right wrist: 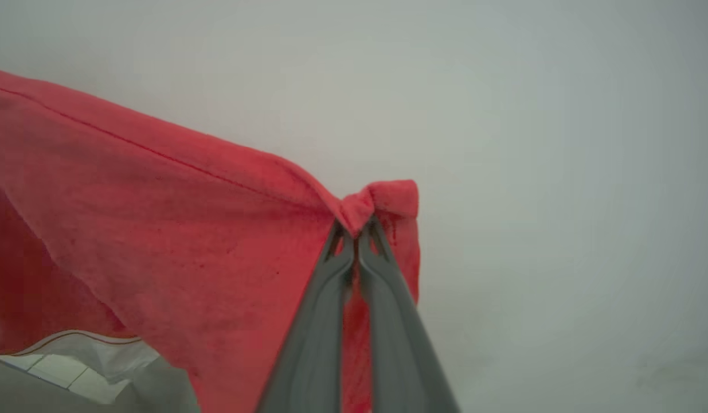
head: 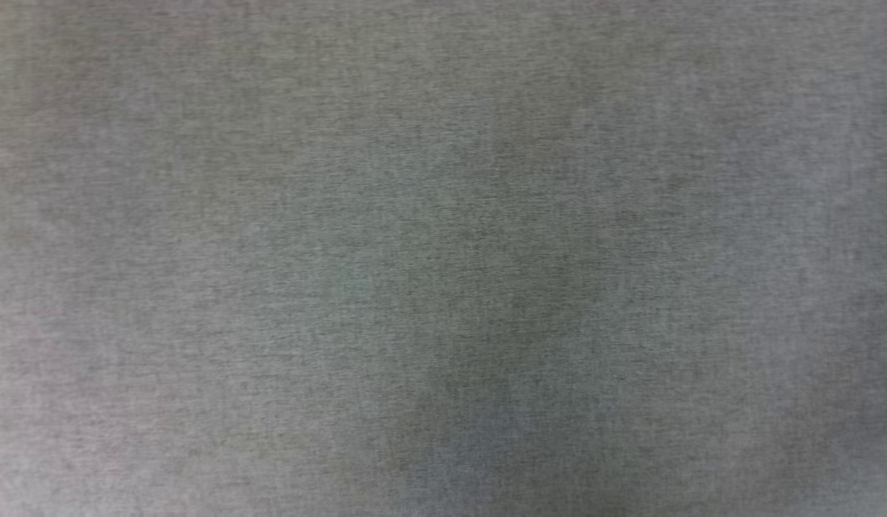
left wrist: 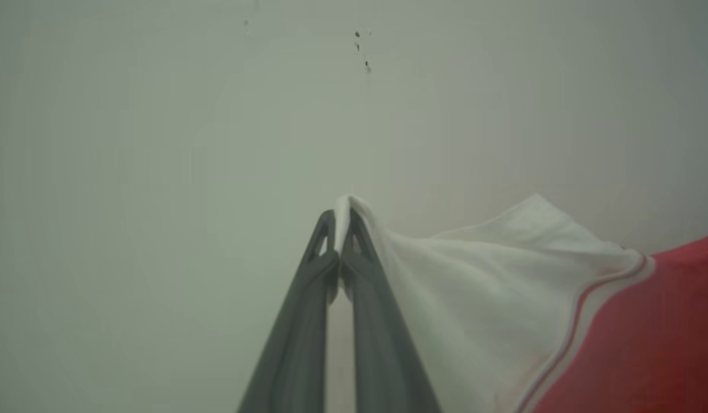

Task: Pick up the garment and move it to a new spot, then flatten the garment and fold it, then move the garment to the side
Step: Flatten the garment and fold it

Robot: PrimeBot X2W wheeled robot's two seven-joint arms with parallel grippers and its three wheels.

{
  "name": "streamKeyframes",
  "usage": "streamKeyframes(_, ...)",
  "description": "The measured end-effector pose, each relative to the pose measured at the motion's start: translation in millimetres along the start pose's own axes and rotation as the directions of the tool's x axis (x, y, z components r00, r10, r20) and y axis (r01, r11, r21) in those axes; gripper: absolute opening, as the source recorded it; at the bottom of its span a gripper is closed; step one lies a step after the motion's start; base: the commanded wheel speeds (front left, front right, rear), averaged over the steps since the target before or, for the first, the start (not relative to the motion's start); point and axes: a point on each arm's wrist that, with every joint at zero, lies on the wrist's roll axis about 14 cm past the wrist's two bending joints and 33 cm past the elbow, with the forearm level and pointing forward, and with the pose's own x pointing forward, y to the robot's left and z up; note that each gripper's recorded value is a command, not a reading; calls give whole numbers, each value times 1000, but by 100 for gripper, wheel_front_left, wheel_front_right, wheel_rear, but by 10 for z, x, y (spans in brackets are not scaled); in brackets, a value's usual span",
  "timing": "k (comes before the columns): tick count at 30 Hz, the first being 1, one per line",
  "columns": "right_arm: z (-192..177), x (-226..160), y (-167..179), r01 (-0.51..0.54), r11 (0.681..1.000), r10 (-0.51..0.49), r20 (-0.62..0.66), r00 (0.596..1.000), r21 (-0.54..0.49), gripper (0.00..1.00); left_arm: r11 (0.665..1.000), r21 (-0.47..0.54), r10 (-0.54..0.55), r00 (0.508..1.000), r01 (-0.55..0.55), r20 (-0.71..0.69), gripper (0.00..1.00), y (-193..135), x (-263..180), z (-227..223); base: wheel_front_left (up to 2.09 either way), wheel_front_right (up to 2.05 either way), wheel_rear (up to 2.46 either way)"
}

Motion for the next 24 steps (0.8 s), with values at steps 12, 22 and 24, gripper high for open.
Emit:
streamKeyframes(12, -1140, -766, 433, -73, 995, 90, -269, 959, 72, 0, 978, -179, -160, 930, 104, -331, 0, -828, -1286, -1120, 0, 0, 0)
streamKeyframes(22, -1403, -1808, 616, -105, 984, 155, -418, 895, 141, 0, 957, -283, -202, 839, 60, -505, 0, -1115, -2685, -1002, 0, 0, 0)
streamKeyframes(24, -1396, -2000, 618, -93, 982, 156, -435, 887, 162, 0, 953, -295, -228, 804, 69, -549, 0, -1194, -2997, -946, 0, 0, 0)
